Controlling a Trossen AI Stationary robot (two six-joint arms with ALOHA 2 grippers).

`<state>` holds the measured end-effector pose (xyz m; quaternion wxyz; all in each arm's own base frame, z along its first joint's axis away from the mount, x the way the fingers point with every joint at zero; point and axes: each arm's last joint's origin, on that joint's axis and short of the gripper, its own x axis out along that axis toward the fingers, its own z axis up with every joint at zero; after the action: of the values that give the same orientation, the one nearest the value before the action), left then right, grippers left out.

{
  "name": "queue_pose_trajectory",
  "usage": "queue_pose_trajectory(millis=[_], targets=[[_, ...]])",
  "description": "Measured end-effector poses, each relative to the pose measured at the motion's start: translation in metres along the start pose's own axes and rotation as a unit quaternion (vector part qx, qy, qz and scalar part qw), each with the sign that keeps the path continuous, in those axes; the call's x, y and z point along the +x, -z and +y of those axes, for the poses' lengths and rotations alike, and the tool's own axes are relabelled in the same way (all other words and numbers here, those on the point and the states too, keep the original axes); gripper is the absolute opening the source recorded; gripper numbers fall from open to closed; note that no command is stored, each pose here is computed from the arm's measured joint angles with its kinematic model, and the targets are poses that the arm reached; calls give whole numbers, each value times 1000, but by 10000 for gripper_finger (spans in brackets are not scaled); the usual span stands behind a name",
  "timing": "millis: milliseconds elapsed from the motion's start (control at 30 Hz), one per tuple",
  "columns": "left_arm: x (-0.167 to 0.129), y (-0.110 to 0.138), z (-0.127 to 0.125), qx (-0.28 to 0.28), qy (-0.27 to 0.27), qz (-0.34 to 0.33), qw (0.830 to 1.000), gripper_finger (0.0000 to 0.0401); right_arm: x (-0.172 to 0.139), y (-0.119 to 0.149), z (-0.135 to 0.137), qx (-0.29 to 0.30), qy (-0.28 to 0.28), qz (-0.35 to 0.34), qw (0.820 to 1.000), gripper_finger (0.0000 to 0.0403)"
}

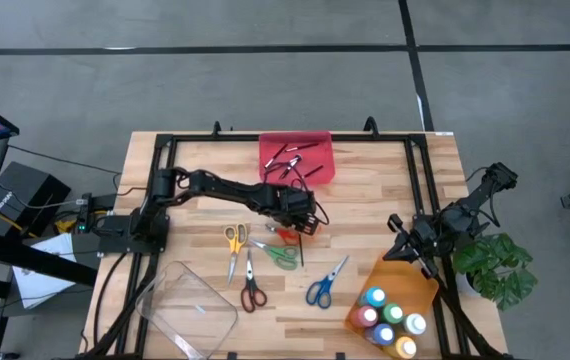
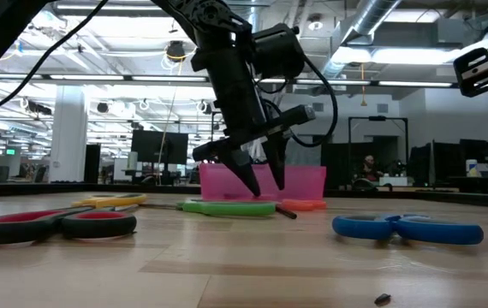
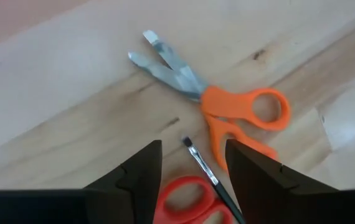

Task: Pick & Place Paint Supplies
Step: Put the silver brush into the red bin

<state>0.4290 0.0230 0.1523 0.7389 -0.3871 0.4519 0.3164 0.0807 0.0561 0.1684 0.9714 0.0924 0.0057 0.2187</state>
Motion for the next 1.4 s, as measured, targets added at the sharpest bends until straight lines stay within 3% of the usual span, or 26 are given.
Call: queue_pose_trajectory(millis=[533,667,933,1100,1233,1400], targets=[[18,13,18,-17,8,8,1000,167,0,0,0,0,0,0,1000,8],[19,14,20,-17,3,17,1000,126,0,0,0,0,0,0,1000,8],[20,15,22,8,-1,21,1000,8,0,0,0,0,0,0,1000,9],[16,9,26,15,-11,18,1000,2,0,0,0,0,0,0,1000,9],[2,5,28,60,-21,-3,998,0,0,0,0,0,0,0,1000,9],[-24,-6,18,102,16,-61,993,0,0,0,0,0,0,0,1000,9]])
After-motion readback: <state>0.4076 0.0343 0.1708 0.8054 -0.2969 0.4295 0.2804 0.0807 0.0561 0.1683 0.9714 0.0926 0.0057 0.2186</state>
